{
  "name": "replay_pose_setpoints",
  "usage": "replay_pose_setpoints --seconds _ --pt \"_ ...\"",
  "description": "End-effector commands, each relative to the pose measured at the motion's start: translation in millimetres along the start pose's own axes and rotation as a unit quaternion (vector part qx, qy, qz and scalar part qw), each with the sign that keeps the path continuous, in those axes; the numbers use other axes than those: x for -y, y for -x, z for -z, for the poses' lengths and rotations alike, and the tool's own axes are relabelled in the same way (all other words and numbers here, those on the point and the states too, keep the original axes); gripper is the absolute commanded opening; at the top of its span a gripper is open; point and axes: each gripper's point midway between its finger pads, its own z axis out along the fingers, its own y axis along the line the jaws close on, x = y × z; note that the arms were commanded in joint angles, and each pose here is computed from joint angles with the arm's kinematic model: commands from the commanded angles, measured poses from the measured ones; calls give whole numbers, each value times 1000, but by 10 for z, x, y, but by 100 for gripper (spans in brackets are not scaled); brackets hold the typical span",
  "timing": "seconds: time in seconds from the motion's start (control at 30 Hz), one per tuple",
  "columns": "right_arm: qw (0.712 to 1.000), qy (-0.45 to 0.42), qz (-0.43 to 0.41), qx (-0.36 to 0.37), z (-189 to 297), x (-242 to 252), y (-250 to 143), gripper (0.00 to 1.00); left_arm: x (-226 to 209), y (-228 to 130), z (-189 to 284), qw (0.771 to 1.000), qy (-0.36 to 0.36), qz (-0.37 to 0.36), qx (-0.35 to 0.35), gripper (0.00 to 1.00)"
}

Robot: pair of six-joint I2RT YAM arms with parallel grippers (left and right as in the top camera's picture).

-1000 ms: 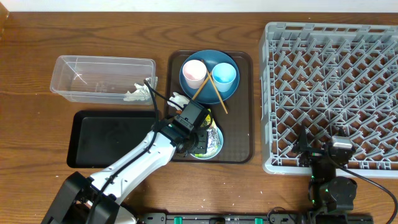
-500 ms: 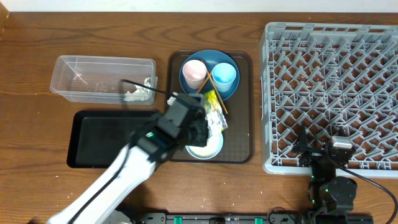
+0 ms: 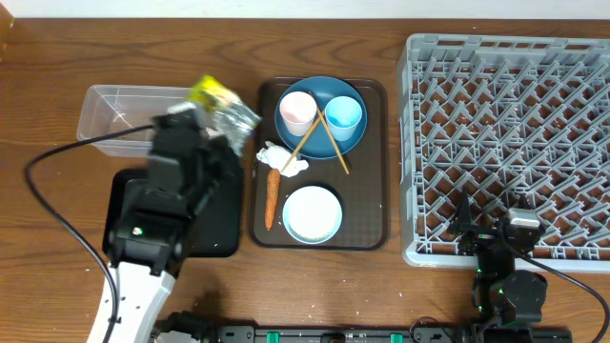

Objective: Sort waste into correct bins and load items into the dishwasher rack
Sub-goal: 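Carry the wrapper left and drop it into the clear bin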

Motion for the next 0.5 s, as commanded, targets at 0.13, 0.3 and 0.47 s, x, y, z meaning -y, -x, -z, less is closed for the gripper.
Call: replay_pose_setpoints --seconds 0.13,0.3,0.47 --pt "1000 4 -6 -1 2 -23 -10 99 -746 299 -283 993 111 42 22 7" --pt "1000 4 -6 -1 2 -23 -11 99 -1123 239 -685 986 151 67 -2 7" --pt "1000 4 -6 -1 2 -23 -10 99 -1303 111 -1063 984 162 74 -24 7"
